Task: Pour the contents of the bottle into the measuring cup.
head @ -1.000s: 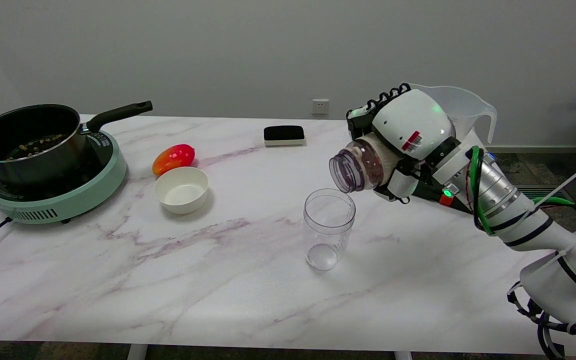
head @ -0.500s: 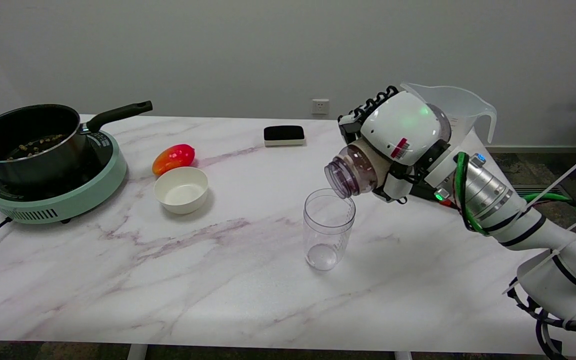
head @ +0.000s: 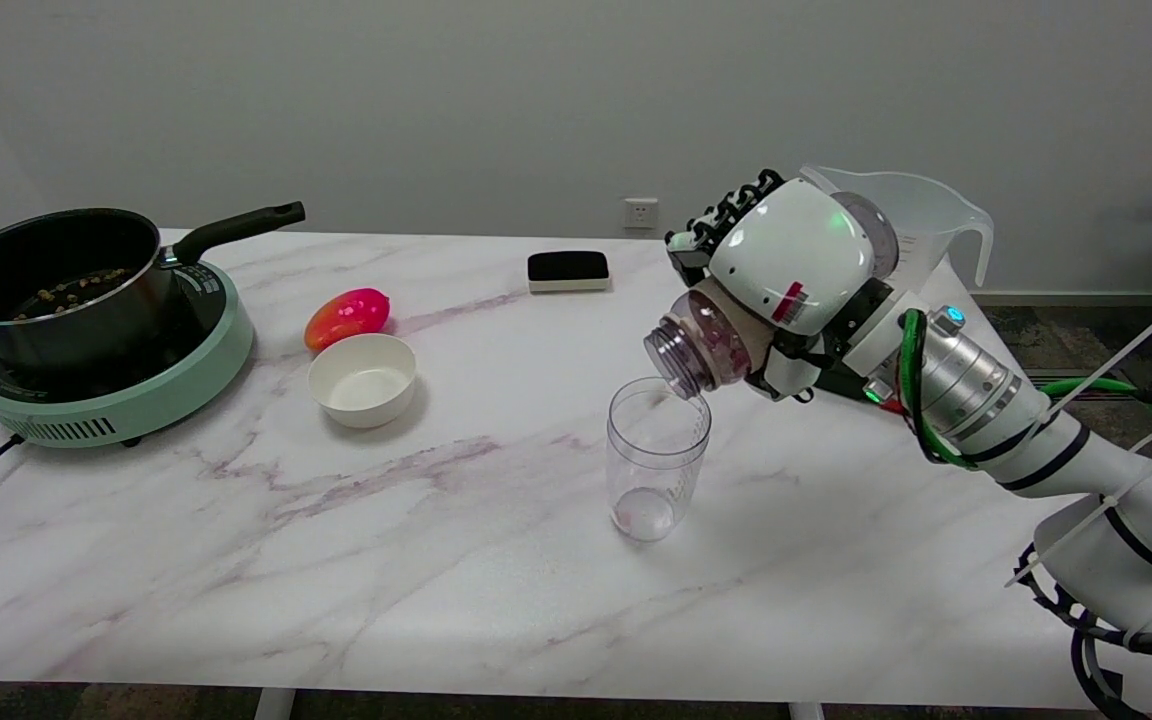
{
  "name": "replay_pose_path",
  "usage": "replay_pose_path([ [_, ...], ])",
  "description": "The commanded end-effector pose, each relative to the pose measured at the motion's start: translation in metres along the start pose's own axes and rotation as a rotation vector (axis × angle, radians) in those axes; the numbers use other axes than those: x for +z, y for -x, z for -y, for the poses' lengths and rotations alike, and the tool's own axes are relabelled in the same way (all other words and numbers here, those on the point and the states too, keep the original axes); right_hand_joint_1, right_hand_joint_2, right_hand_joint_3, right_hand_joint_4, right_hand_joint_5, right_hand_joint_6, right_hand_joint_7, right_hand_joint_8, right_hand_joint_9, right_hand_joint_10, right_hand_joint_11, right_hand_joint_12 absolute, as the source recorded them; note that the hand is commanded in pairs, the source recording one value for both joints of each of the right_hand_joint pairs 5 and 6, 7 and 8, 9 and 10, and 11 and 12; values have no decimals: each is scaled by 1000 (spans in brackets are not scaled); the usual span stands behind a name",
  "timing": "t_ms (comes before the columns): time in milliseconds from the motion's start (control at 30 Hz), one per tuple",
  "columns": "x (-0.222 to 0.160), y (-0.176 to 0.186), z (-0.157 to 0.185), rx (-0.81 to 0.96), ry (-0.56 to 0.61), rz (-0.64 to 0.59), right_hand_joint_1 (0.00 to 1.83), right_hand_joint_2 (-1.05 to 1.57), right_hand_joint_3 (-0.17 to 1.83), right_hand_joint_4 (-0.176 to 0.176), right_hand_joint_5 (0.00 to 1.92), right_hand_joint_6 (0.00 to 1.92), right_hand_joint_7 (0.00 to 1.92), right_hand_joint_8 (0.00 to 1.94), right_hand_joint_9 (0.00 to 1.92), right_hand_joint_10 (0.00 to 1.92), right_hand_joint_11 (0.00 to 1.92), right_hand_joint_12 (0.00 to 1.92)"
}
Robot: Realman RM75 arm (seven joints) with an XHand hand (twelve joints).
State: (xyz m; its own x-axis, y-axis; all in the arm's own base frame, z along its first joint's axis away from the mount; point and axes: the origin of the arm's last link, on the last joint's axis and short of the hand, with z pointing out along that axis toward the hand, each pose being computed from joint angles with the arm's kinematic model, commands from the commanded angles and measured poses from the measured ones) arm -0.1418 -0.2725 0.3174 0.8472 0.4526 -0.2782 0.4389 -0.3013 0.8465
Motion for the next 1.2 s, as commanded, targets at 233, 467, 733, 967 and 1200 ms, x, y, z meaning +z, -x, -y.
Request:
replay_pose_path([
  [233,-4,-8,4,-90,-47,-46,1469,1513,1007,0,1920,1920,1920,1920,1822,1822,1516,1516],
  [467,-1,-11,1,-142,-57,-59,1467,1513,1000,0,1920,1920,1920,1920,1822,1822,1514,1514],
  [733,0,-14,-3,-182,-61,-70,1467,1513,971,0,1920,1920,1920,1920,1822,1822,1513,1513],
  [967,0,-16,-3,-210,-75,-80,1461,1518,952,0,1920,1920,1920,1920,1821,1821,1511,1511],
  [1200,-3,-16,2,-167,-77,-91,1462,1517,938,0,1920,1920,1920,1920,1821,1821,1509,1509],
])
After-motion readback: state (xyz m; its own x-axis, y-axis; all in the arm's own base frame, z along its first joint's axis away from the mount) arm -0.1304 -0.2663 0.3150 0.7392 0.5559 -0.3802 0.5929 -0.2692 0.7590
